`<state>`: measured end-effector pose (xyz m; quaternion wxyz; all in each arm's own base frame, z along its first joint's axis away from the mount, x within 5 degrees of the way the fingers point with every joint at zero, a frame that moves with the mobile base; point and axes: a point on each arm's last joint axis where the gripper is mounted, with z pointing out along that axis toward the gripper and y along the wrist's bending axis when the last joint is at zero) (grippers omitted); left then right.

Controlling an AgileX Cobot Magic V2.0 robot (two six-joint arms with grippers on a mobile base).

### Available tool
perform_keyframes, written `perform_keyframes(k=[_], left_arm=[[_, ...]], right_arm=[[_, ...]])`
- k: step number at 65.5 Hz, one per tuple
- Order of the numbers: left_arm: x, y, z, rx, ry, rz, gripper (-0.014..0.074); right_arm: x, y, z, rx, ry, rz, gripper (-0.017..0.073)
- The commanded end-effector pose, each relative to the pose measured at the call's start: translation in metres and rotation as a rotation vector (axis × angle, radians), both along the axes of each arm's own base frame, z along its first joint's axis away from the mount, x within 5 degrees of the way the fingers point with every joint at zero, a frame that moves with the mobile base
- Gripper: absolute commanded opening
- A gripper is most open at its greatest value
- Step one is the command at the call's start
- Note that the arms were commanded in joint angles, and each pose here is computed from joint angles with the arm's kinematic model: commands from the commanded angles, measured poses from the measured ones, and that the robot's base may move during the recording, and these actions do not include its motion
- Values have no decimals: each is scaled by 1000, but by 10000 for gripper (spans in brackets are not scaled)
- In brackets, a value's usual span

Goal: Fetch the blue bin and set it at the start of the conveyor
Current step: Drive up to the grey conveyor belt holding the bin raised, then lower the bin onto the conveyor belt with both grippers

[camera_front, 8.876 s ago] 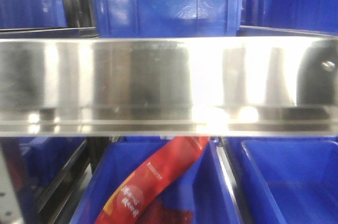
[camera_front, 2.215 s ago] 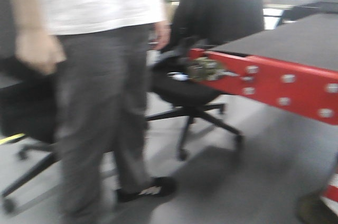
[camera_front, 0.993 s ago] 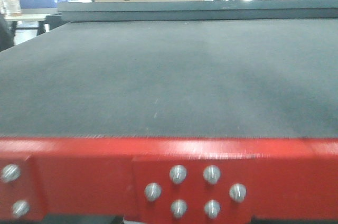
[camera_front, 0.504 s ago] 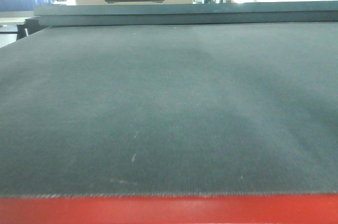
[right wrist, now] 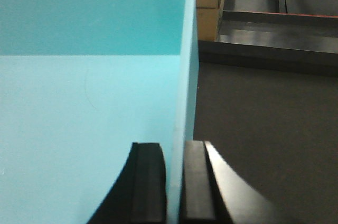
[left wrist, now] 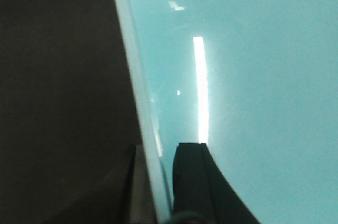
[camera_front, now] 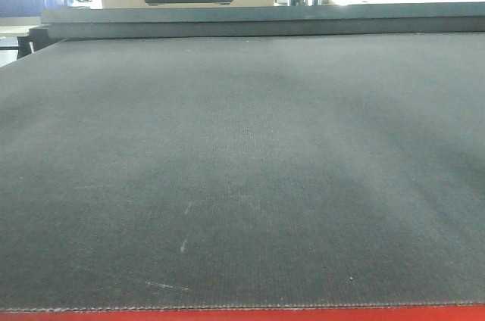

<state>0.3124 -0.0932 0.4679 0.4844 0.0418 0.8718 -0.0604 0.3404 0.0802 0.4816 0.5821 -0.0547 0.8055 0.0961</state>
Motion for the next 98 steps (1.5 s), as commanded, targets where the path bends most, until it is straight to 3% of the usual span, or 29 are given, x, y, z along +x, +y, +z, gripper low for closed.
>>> perform_keyframes(k=[1,47,70,87,98], left_arm=[[-1,1,8,3,-65,-13,-111],[-1,1,8,3,-65,-13,-111],[2,-1,15,-17,-141,-25,-111],[0,0,8,-1,-73,-16,-111],[5,-1,-20,29,19,-16,-111]], right_arm=[[-6,-1,13,15,-72,3,-153],[-6,-1,13,15,-72,3,-153],[-6,0,13,35,-67,9,-153],[-22,-3,-7,-41,266,18,-153],[-18,-2,-40,-81,437,19,-153]])
